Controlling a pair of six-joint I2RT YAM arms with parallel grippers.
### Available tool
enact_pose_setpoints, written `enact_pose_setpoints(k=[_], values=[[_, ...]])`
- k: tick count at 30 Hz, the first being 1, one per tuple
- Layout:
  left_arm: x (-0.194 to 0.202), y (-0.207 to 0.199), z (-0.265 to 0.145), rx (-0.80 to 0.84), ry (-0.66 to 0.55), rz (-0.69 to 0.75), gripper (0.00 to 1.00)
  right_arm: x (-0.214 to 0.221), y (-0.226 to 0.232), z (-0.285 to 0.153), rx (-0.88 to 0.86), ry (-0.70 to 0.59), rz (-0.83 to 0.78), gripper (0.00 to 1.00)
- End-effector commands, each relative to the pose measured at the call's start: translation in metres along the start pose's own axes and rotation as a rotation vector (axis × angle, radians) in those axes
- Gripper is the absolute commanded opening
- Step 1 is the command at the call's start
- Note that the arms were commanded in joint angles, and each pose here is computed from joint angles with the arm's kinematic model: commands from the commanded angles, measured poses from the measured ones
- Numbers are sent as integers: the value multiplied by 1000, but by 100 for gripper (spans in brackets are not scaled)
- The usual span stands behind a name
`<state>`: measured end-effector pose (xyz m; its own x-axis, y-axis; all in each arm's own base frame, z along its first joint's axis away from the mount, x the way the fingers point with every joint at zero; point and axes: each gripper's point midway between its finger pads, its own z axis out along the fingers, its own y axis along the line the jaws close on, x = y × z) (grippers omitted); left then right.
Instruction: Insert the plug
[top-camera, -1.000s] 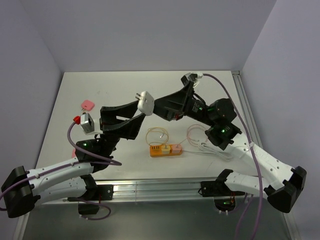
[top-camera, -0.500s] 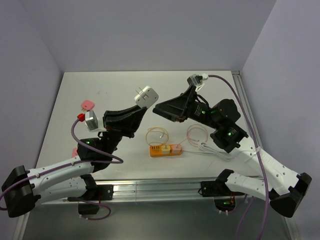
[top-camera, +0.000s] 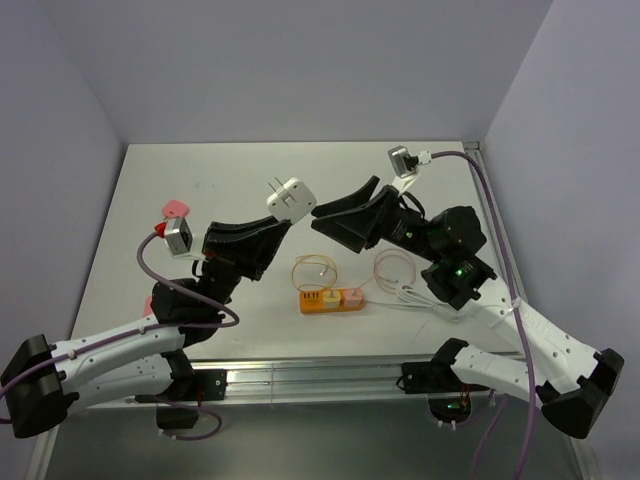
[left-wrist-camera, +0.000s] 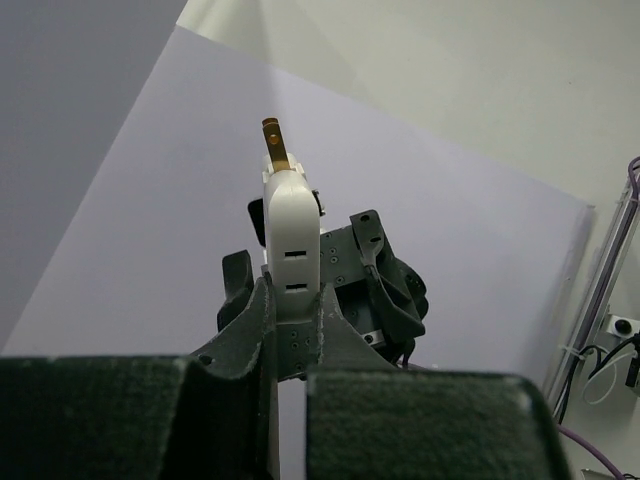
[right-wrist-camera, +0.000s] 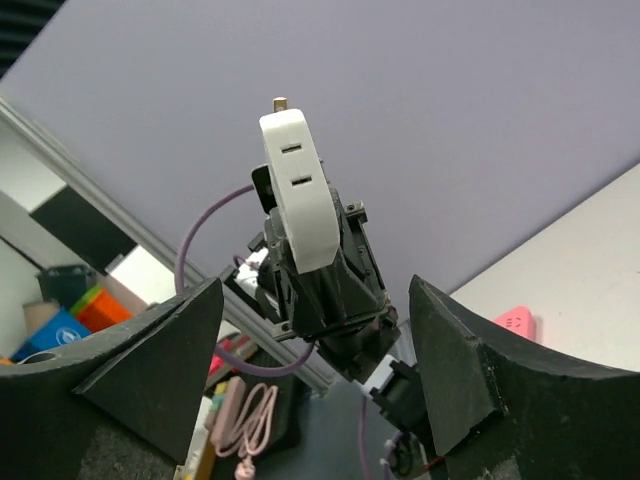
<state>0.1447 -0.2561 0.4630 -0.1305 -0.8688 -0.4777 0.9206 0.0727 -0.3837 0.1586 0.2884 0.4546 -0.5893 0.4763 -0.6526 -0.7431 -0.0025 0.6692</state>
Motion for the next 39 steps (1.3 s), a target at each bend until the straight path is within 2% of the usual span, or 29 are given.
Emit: enact_pose_setpoints(k=[1,8,16,19,20,21,25,26,28,30,31,32,33,36,39], values=[[-27,-21,1,68,-98,-70,0,-12,24,7,-117,-11,-126,81],[-23,-29,1,99,-64,-116,0,-21,32,19,-130,22,-233,76],[-17,-30,-3,107,-37,-142,0,-16,29,32,-168,73,-212,53],[-8,-31,0,110,12,-133,0,-12,28,34,-177,110,-236,34],[-3,-29,0,100,32,-138,1,-14,30,36,-182,113,-257,9],[-1,-28,0,93,46,-138,1,-13,30,36,-177,124,-266,0],[17,-18,1,15,192,-65,47,-6,8,30,-71,197,-312,0],[37,-1,-8,-63,297,-21,66,-11,2,27,-48,199,-358,0],[26,-6,-9,-71,324,35,78,-7,-17,18,22,253,-391,0],[23,-2,-21,-109,392,121,82,-7,-35,6,96,303,-410,0],[21,1,-25,-120,412,171,83,-8,-41,2,109,320,-472,0],[5,2,-28,-156,381,200,84,-5,-42,-2,106,341,-489,0],[7,7,-37,-189,420,220,84,1,-41,-6,94,367,-496,0],[-29,12,-43,-273,353,313,83,23,-34,-16,-12,458,-504,0],[-46,12,-46,-305,357,386,83,46,-29,-21,-133,558,-421,0]])
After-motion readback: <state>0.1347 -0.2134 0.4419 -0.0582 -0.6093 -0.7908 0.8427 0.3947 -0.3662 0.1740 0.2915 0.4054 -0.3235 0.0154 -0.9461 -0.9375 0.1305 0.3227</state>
